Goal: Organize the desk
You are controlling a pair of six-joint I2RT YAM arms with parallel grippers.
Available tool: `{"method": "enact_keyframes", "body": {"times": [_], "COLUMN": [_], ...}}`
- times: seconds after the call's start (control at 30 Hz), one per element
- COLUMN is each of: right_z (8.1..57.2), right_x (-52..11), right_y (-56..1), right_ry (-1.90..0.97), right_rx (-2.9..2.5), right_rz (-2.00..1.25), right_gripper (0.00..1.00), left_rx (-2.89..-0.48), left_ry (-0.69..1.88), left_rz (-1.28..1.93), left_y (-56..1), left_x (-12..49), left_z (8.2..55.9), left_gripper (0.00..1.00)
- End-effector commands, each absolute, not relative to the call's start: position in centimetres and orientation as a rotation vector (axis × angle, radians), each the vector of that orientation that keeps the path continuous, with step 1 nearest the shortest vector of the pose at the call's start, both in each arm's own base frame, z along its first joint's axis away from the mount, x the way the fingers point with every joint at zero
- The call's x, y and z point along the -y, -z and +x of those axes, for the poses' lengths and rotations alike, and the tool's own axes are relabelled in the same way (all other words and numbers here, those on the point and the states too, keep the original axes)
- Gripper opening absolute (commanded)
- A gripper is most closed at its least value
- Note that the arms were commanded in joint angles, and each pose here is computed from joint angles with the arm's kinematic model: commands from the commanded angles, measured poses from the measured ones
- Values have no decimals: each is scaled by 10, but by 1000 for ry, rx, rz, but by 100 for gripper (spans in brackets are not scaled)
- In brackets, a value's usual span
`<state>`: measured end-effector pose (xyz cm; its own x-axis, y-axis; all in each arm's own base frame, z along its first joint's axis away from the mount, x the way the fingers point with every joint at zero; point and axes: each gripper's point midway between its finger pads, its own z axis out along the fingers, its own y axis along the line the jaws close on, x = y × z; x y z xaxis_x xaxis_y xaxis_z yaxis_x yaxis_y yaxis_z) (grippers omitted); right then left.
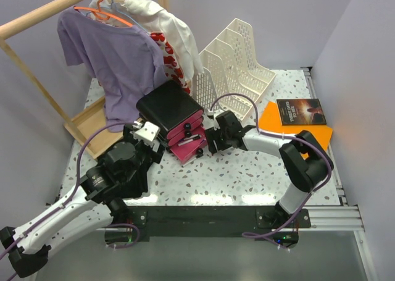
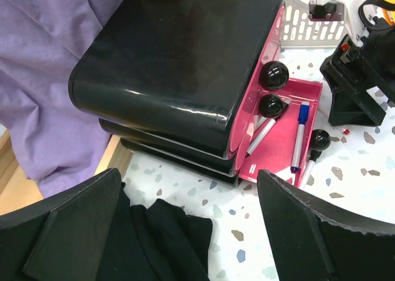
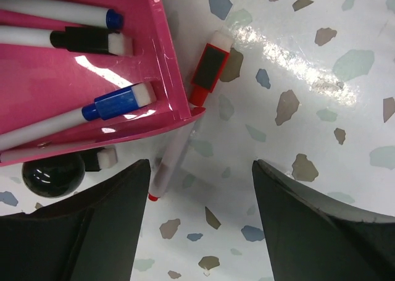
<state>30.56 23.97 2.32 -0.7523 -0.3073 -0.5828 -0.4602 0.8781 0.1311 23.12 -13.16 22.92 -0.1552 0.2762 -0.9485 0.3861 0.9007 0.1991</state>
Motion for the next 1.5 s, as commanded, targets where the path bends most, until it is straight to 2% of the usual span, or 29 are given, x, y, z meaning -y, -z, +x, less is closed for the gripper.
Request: {"method": "enact_keyframes", "body": {"times": [0.0, 0.07, 0.1, 0.17, 0.2, 0.33, 0.4, 0.57, 1.1, 1.27, 1.3, 1.47], "right_z": [322, 323, 324, 323, 322, 317, 315, 312, 299, 294, 285, 281], "right_x": [-238, -229, -227, -225, -223, -219, -219, -216, -193, -201, -203, -226], "right_y": [-27, -22, -22, -20, -19, -16, -16, -24, -91, -111, -108, -133], "right_ry": [-263, -205, -187, -170, -164, -141, -152, -138, -94, -102, -127, -255], "right_rx": [-2438, -2448, -2448, -2448, -2451, -2469, -2478, -2475, -2287, -2112, -2069, -1924], "right_rz": [-508, -510, -515, -537, -544, -585, -603, -656, -832, -1241, -1402, -1615], "right_gripper": [65, 58, 50, 43, 35, 21, 19, 1, 0, 0, 0, 0], "left_rx": [-1720, -1718, -1720, -1718, -1720, -1720, -1722, -1723, -1716, -1714, -1716, -1715], "left_ry": [112, 112, 110, 112, 112, 114, 115, 120, 131, 133, 133, 129], "left_rz": [446, 443, 443, 443, 444, 445, 448, 453, 451, 448, 449, 442], "left_y": [-238, -239, -238, -238, -238, -238, -237, -236, -238, -239, -238, -239], "left_x": [130, 130, 129, 129, 129, 129, 130, 131, 131, 131, 131, 129], "left_z": [237, 237, 237, 237, 237, 237, 237, 237, 236, 235, 236, 235], "left_gripper": [97, 97, 97, 97, 97, 97, 97, 97, 98, 98, 98, 98]}}
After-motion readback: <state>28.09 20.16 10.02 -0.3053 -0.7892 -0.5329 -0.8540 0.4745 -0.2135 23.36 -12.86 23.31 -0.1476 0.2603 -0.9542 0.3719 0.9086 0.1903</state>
